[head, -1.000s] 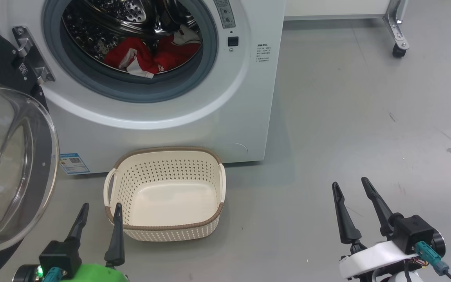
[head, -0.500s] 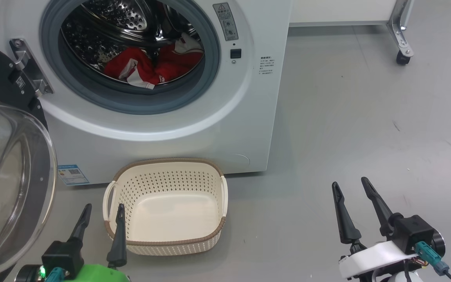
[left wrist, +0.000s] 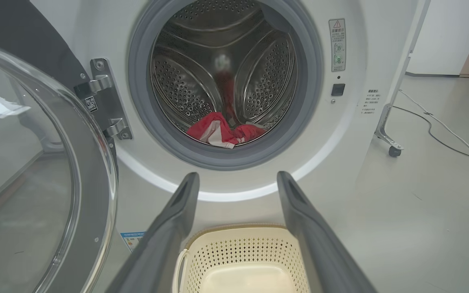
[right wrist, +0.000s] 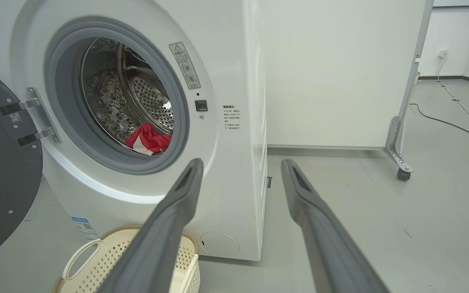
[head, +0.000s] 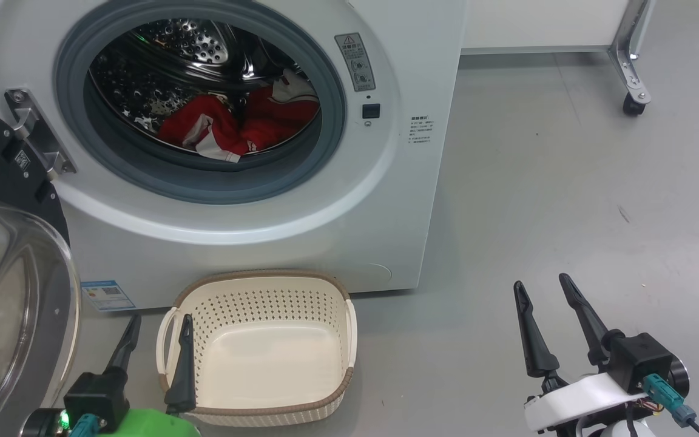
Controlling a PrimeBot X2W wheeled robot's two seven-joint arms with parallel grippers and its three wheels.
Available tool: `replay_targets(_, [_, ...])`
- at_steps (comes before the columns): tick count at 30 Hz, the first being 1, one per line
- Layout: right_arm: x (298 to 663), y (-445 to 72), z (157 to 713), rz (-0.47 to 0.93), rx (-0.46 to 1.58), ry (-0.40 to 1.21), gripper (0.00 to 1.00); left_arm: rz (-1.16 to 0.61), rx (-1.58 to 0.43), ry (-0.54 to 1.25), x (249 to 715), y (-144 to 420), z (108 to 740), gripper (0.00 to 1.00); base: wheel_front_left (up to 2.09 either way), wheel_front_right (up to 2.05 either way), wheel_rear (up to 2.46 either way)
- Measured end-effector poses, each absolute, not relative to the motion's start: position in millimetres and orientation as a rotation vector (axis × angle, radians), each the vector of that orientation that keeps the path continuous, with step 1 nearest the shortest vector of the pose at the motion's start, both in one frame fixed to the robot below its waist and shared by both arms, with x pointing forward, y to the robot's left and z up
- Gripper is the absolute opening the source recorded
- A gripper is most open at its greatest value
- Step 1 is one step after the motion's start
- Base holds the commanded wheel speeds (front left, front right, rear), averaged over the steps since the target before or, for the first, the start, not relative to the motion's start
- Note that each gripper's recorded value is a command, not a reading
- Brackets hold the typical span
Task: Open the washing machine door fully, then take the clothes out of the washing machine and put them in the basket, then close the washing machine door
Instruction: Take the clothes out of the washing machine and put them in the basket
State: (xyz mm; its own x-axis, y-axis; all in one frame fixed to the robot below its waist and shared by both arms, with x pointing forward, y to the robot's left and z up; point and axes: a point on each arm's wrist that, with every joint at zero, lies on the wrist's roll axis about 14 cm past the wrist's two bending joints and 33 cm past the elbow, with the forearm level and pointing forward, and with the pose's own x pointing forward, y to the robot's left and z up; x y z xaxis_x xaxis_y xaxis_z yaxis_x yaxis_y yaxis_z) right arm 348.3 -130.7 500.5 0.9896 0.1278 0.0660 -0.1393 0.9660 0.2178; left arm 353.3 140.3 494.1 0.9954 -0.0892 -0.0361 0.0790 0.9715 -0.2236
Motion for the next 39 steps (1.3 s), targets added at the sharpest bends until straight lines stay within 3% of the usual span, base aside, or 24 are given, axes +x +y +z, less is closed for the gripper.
replay_targets(39, [348.2, -125.4, 498.6, 0.148, 0.232, -0.043, 1.00, -0.097, -0.225, 0.039, 357.8, 136.8, 496.4, 1.00, 0.15, -0.15, 0.00])
